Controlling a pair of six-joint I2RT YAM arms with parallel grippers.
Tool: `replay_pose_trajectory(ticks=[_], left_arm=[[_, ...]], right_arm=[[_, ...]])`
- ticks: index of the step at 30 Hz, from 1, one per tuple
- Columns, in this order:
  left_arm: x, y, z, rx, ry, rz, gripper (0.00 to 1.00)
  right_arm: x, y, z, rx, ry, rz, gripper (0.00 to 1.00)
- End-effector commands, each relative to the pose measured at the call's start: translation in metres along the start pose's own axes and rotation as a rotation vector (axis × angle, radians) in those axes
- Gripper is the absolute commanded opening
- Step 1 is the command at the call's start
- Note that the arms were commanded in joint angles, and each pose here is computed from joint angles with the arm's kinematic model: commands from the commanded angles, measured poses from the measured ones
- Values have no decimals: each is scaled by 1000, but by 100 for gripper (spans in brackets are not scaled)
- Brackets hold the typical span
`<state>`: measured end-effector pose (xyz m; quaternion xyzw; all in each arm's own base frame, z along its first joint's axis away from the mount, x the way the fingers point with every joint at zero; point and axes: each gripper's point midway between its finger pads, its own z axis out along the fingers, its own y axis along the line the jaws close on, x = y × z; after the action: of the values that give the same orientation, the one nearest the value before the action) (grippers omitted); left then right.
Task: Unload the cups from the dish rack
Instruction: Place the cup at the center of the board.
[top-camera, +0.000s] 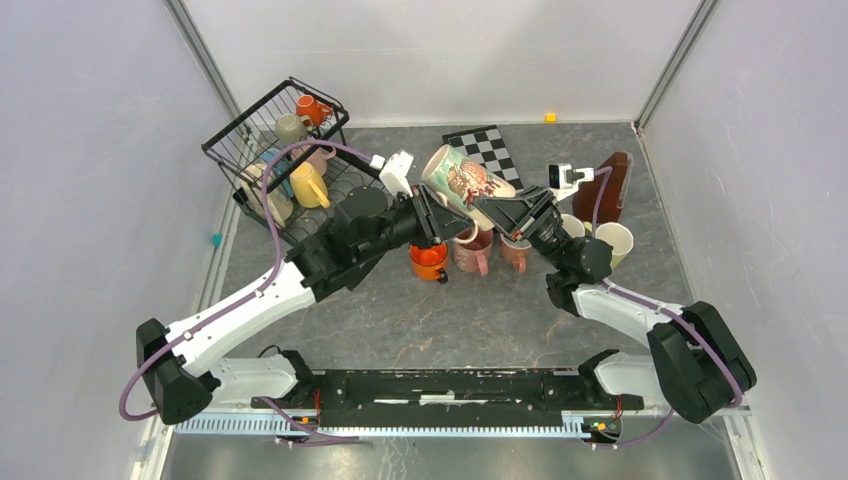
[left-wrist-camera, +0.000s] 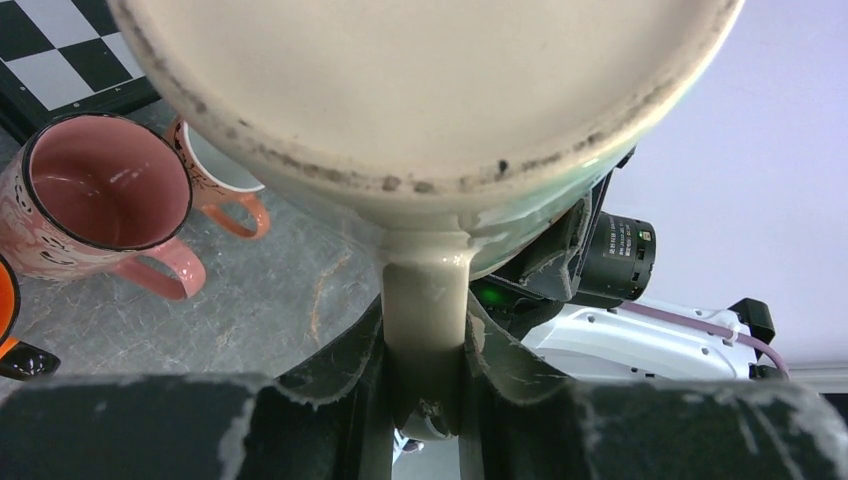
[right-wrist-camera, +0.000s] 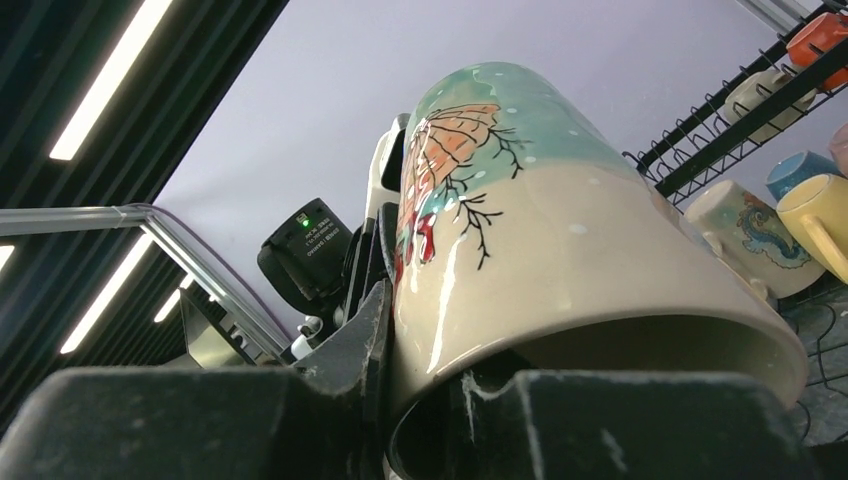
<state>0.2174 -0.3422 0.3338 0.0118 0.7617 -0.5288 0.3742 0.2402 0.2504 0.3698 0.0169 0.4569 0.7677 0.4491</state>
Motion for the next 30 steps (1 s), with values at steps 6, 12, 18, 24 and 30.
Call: replay_pose_trajectory(ticks=[6, 12, 18, 24, 30], left_arm=[[-16, -29, -22, 112, -71, 44, 71], [-12, -19, -38, 79, -68, 81, 100], [-10, -9, -57, 33, -66, 143, 100], [-12, -4, -76, 1, -73, 203, 100], [-17, -6, -84, -18, -66, 262, 100]], right_arm=[[-21, 25, 5, -36, -91, -119, 0], [-26, 17, 10, 53, -81, -196, 0], [-25, -8, 11, 236, -13, -283, 0], [-33, -30, -2, 503, 93, -426, 0], [-47, -32, -25, 733, 176, -535, 0]])
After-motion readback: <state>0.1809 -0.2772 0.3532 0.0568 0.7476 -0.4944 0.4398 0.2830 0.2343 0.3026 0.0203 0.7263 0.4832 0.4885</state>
